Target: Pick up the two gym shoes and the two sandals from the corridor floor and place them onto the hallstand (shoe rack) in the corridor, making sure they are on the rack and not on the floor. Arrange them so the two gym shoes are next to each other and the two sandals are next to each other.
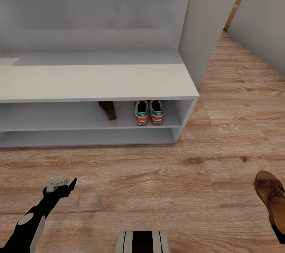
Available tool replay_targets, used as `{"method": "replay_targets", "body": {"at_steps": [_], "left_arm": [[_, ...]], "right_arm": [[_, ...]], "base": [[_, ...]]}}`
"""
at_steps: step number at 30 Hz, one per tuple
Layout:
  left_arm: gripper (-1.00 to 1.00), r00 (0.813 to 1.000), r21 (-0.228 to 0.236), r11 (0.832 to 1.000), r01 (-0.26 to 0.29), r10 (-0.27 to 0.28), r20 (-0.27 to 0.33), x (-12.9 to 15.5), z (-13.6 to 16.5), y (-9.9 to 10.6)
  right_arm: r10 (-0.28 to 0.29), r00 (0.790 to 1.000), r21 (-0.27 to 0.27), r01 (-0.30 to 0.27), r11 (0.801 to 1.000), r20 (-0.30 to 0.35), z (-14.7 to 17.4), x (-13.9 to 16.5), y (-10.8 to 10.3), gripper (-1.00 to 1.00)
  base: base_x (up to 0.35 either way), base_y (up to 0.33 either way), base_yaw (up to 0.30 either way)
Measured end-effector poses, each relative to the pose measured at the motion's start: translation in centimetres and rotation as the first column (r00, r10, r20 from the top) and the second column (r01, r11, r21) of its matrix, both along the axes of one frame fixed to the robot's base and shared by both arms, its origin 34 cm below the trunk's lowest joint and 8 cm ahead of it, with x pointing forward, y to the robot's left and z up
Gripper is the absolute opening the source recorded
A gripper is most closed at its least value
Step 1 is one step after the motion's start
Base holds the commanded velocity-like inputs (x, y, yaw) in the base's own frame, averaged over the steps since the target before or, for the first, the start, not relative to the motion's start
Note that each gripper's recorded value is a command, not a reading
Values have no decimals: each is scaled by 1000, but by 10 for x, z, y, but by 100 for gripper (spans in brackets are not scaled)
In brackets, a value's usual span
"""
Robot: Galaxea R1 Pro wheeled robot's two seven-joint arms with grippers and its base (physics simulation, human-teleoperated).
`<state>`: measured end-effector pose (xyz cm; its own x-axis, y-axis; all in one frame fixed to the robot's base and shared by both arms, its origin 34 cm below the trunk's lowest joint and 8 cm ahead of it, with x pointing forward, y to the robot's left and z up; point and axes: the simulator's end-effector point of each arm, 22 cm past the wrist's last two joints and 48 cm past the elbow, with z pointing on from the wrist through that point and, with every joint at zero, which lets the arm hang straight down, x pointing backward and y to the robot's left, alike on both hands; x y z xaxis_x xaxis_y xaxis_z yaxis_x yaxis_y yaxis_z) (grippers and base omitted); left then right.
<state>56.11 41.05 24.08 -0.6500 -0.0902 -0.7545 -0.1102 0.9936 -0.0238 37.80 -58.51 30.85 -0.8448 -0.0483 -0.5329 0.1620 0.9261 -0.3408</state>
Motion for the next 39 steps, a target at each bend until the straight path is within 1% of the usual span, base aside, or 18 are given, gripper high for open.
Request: {"method": "replay_targets", "body": {"at_steps": [10,13,23,25,30,35,39], "left_arm": [[100,1000,0,1000,0,0,0,0,0,0],[100,1000,0,1000,0,0,0,0,0,0],[100,1000,0,1000,0,0,0,0,0,0],[100,1000,-1,1000,1,-1,-9,-4,-3,0],[100,1000,-5,1000,4,-4,-30,-14,-9,-1],[100,999,-7,1000,6,-6,-40,-19,-12,-2],[100,999,-8,1000,7,-7,-44,-20,-13,-2]], "right_arm": [[-51,998,-28,49,998,-47,6,-43,-18,-100],[-66,997,-36,64,997,-43,9,-47,-24,-100],[-68,997,-36,66,997,-42,9,-47,-24,-100],[-63,997,-35,62,997,-37,10,-42,-23,-100],[-49,997,-39,47,998,-57,3,-30,-17,-100],[-36,996,-29,34,999,-76,-4,-23,-10,-100],[-41,995,-24,40,999,-87,-7,-23,-9,-100]], "base": [[0,0,0],[0,0,0],[0,2,0],[0,75,0],[0,164,0],[0,234,0],[0,148,0]]}}
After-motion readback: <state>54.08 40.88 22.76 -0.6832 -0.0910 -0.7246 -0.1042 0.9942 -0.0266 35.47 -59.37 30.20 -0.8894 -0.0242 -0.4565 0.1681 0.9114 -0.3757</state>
